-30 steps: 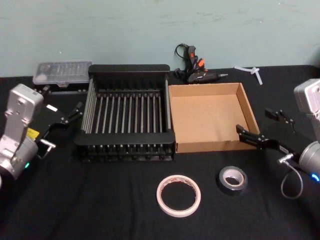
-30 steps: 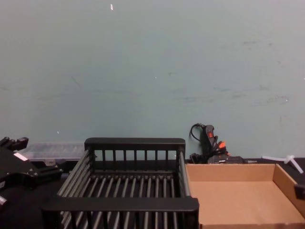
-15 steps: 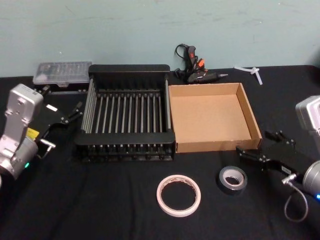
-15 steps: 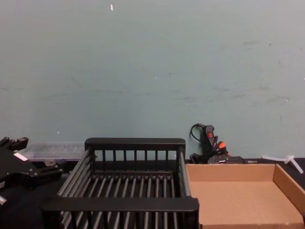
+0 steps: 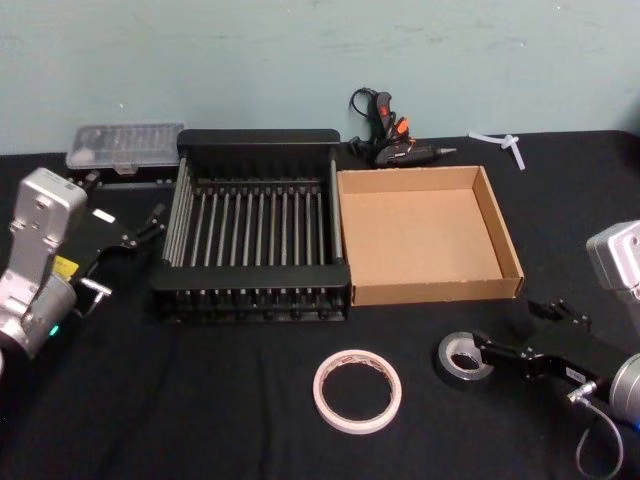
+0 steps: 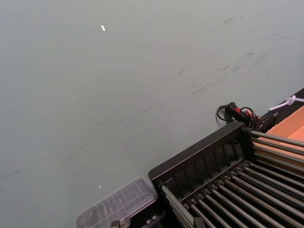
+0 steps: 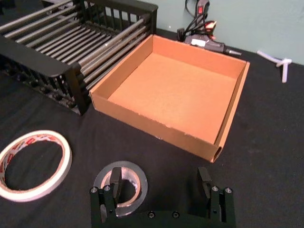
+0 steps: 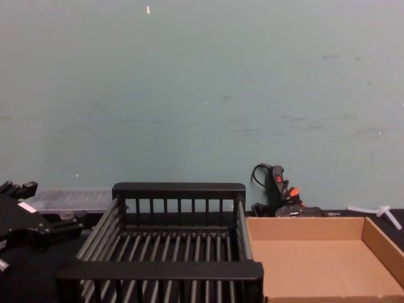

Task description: Pick up the white tape and place it into the black box , Pick up the silver tape and place it into the brown box.

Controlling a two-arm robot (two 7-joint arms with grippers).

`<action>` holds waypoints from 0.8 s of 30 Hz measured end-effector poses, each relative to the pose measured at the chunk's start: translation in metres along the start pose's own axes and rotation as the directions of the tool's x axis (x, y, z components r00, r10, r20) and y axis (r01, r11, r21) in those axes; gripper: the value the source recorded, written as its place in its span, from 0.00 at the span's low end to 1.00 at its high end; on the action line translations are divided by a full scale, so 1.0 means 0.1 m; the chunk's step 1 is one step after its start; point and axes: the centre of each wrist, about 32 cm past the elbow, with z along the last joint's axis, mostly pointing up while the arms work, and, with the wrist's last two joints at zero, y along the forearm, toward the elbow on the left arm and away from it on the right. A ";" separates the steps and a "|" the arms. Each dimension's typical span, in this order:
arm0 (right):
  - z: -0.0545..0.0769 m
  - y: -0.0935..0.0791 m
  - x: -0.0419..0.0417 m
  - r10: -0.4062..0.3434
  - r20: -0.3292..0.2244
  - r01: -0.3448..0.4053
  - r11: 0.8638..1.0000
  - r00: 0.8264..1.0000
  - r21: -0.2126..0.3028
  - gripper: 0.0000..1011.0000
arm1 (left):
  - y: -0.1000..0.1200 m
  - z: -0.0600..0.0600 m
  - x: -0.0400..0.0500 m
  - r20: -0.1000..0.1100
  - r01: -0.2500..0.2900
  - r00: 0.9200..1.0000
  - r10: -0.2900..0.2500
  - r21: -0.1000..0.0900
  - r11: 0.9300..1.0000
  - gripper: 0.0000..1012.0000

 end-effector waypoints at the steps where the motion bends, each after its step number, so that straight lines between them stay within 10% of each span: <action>1: -0.01 0.00 -0.003 0.002 0.000 -0.002 1.000 1.000 -0.007 0.99 | 0.00 0.00 0.000 0.000 0.000 1.000 0.000 0.000 1.000 0.99; 24: -0.06 0.10 0.005 0.001 -0.028 -0.003 0.998 1.000 -0.066 0.99 | 0.00 0.00 0.000 0.000 0.000 1.000 0.000 0.000 1.000 0.99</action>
